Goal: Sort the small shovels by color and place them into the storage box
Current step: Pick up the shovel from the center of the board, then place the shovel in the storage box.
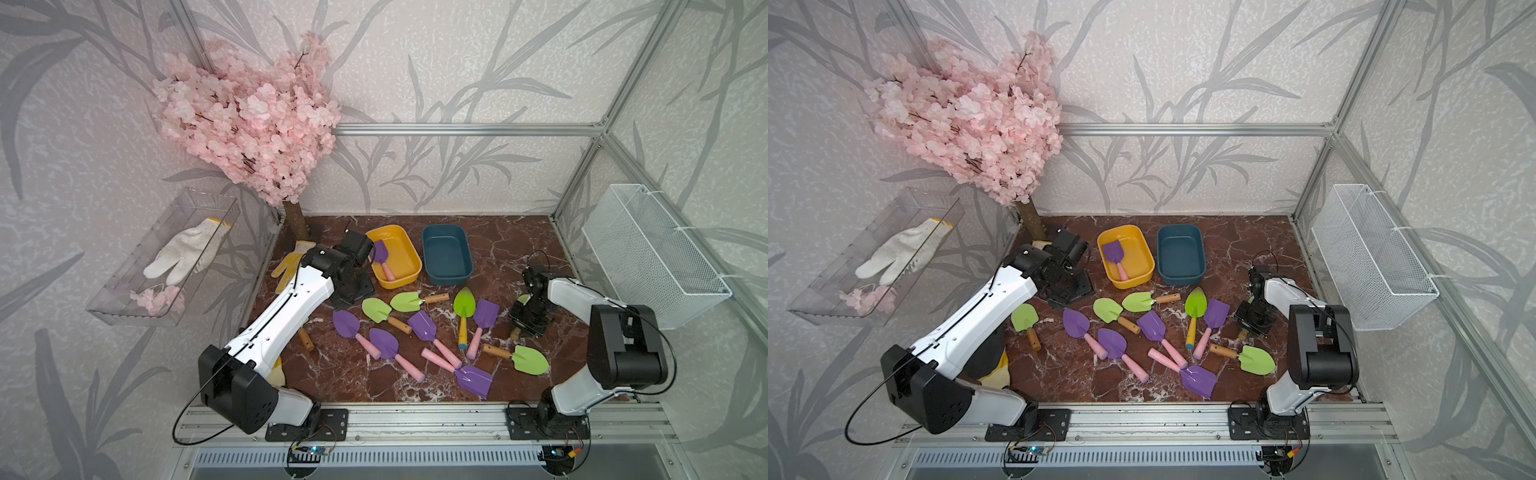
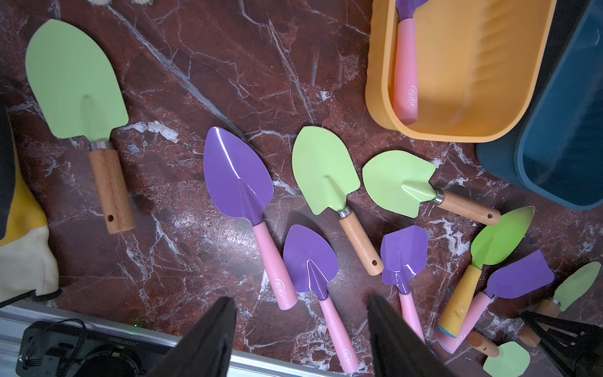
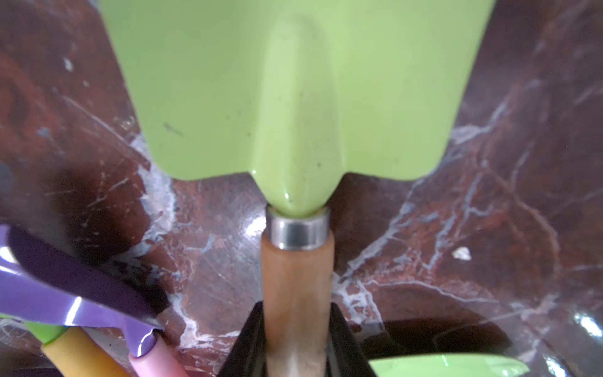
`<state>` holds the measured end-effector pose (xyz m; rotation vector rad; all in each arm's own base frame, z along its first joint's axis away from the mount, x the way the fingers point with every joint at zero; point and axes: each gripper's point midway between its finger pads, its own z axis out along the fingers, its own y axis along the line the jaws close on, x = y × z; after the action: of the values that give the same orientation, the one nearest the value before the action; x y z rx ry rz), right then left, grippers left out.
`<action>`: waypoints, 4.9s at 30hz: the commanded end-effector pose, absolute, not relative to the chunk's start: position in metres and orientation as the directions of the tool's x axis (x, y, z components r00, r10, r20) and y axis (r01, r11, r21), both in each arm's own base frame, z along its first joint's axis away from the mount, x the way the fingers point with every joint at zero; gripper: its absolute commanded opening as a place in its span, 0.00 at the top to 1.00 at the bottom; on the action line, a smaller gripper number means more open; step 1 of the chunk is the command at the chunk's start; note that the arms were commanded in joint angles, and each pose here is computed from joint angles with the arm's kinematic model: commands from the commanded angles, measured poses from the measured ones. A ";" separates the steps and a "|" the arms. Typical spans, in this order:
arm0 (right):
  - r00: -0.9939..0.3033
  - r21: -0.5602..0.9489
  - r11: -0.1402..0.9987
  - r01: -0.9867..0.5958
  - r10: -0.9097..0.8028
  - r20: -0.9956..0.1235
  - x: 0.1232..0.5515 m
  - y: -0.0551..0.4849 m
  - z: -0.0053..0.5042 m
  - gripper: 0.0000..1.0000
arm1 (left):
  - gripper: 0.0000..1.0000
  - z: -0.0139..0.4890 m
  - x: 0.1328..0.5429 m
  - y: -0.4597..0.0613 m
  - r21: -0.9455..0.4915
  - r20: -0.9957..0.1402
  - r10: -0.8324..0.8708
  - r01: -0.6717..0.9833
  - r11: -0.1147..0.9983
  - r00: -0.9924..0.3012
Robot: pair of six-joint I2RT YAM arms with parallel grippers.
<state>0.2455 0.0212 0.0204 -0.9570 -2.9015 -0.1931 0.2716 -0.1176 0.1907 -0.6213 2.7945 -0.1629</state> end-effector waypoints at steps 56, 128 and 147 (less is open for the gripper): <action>-0.995 0.138 0.989 -0.044 -0.031 -0.091 0.463 0.228 0.092 0.94 | 0.33 0.183 0.255 -0.109 -0.174 -0.256 -0.423 -0.389 0.905 -0.869; -0.999 0.181 0.983 0.006 -0.004 0.054 0.457 0.260 -0.001 0.78 | 0.32 0.155 0.254 -0.113 -0.157 -0.205 -0.407 -0.380 0.911 -0.890; -0.999 0.193 0.981 0.009 0.001 0.044 0.460 0.263 0.001 0.67 | 0.32 0.155 0.256 -0.114 -0.167 -0.205 -0.411 -0.382 0.909 -0.888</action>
<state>0.4614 0.2560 0.0207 -0.0281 -3.1020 -0.3022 0.2574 -0.1159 0.1595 -0.6029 2.8208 -0.1980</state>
